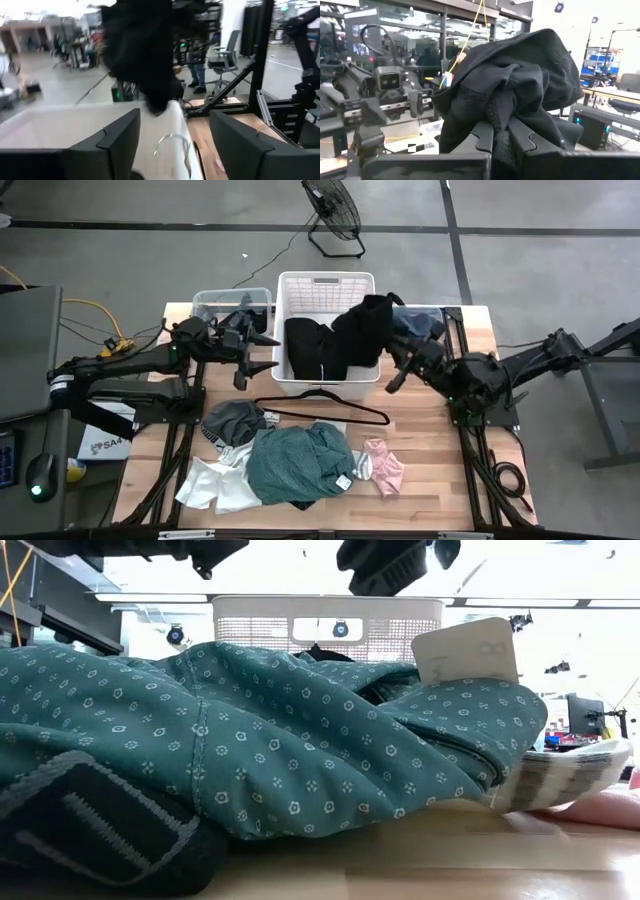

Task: Pick & Place Cloths
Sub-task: Put the black boxer shorts into the left transparent bin

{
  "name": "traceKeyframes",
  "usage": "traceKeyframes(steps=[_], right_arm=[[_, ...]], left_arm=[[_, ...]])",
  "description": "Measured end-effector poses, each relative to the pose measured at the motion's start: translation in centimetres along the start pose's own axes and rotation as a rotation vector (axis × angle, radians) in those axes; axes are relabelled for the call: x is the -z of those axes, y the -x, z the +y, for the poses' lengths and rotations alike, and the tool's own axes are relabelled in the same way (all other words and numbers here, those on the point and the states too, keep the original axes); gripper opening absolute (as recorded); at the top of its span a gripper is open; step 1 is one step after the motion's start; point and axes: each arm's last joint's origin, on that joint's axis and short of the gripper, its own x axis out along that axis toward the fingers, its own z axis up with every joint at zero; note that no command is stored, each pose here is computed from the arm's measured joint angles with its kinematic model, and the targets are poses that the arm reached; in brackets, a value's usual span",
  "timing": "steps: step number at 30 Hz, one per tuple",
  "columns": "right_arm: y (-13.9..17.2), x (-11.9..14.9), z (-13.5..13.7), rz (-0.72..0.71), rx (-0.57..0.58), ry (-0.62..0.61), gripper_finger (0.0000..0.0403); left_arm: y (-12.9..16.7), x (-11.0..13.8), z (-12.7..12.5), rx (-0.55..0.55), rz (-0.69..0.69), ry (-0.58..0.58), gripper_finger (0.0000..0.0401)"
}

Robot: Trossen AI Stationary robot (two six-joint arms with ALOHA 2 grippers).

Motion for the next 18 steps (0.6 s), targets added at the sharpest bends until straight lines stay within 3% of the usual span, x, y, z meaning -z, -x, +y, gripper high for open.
traceKeyframes(steps=[3, 8, 12, 18], right_arm=[[-1.0, 0.1, -0.6, -0.021, -0.031, -0.02, 0.0008], [-2.4, 0.1, -1.6, -0.068, -0.058, -0.07, 0.0008], [-3.2, 0.0, -2.1, -0.116, -0.083, -0.093, 0.0008], [-4.5, 0.4, -2.1, -0.151, -0.173, -0.159, 0.0008]], left_arm=[[-1.1, -0.1, -0.4, 0.024, -0.056, -0.062, 0.0267], [-2.9, 0.0, -0.7, -0.042, -0.152, -0.154, 0.0296], [-4.6, 0.5, -0.9, -0.083, -0.206, -0.254, 0.0303], [-7.7, 0.4, -0.7, -0.144, -0.181, -0.367, 0.0303]])
